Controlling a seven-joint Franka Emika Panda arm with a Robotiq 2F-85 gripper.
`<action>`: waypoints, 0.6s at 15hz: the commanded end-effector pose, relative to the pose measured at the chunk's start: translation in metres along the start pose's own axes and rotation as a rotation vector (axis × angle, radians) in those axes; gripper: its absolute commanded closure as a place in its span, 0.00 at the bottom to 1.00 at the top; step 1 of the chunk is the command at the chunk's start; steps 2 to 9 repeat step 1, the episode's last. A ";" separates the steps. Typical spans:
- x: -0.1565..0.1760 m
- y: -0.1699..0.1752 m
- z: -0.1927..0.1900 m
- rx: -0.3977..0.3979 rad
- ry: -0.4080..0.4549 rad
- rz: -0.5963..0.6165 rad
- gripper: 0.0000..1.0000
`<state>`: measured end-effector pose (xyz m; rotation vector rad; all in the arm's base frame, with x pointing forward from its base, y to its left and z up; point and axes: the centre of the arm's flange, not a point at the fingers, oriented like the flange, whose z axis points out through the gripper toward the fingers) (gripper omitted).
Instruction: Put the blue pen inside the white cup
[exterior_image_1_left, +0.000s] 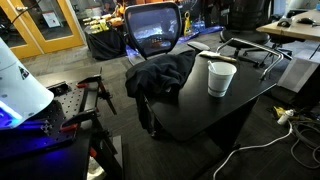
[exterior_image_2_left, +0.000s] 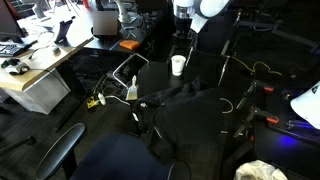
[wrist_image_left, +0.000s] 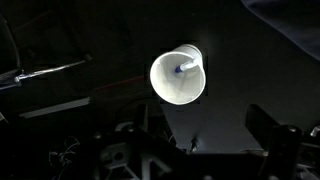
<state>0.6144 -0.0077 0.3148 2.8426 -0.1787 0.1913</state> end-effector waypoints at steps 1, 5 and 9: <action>0.000 0.000 0.000 0.001 0.000 0.000 0.00; 0.000 0.000 0.000 0.001 0.000 0.000 0.00; 0.000 0.000 0.000 0.001 0.000 0.000 0.00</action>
